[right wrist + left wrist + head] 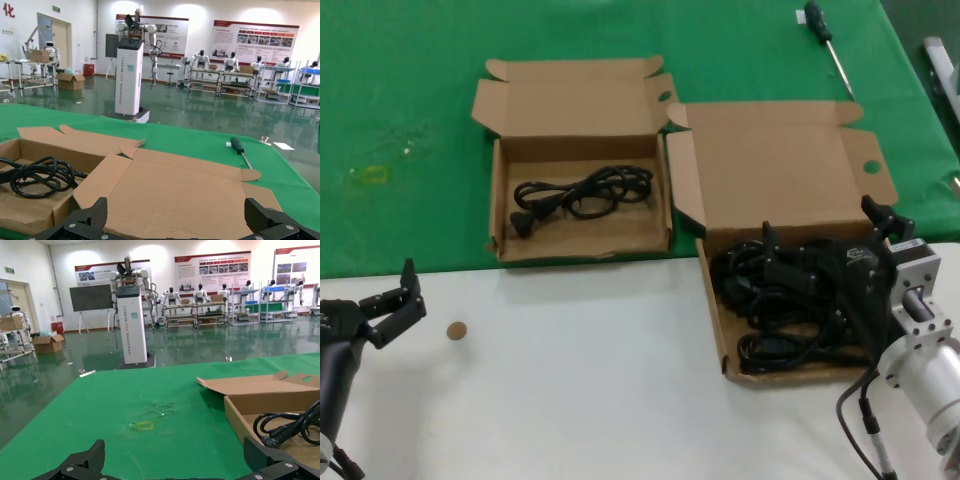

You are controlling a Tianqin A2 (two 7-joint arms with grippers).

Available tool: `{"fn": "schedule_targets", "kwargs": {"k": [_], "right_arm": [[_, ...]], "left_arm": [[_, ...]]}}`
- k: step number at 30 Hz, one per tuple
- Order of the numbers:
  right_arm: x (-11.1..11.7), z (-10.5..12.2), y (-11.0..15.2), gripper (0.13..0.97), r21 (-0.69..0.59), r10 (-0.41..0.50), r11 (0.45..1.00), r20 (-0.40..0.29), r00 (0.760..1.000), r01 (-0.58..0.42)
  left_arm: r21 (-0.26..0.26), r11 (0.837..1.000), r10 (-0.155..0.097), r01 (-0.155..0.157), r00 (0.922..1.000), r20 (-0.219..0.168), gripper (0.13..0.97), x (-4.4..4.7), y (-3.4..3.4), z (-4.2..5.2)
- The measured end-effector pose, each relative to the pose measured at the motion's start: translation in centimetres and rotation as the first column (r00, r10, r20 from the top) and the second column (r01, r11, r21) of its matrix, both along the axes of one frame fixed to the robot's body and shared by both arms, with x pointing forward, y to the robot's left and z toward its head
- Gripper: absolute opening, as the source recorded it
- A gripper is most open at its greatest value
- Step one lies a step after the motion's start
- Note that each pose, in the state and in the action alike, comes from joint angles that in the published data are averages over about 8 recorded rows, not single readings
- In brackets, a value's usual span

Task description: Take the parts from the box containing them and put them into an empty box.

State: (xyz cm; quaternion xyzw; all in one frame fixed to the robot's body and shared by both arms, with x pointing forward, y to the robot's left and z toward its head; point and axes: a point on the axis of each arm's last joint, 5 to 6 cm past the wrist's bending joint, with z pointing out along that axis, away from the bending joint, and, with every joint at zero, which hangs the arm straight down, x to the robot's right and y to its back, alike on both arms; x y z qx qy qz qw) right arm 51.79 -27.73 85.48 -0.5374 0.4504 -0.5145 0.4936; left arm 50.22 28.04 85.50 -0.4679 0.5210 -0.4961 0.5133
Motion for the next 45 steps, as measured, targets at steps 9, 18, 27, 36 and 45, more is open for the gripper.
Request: {"fn": "schedule_targets", "kwargs": {"k": [9,18,27,36,45], "right_arm": [[0.00,0.00,0.00,0.966,0.000,0.000,1.000,0.000,1.000,0.000],[0.00,0.00,0.00,0.966,0.000,0.000,1.000,0.000,1.000,0.000],[0.00,0.00,0.00,0.966,0.000,0.000,1.000,0.000,1.000,0.000],[0.00,0.00,0.00,0.966,0.000,0.000,1.000,0.000,1.000,0.000],[0.00,0.00,0.00,0.966,0.000,0.000,1.000,0.000,1.000,0.000]], "left_arm": [[0.000,1.000,0.000,0.000,1.0000,0.000,0.966,0.00,0.00,0.00],[0.000,1.000,0.000,0.000,1.0000,0.000,0.966,0.00,0.00,0.00],[0.000,1.000,0.000,0.000,1.0000,0.000,0.966,0.00,0.00,0.00],[0.000,1.000,0.000,0.000,1.0000,0.000,0.966,0.00,0.00,0.00],[0.000,1.000,0.000,0.000,1.0000,0.000,0.966,0.00,0.00,0.00]]}}
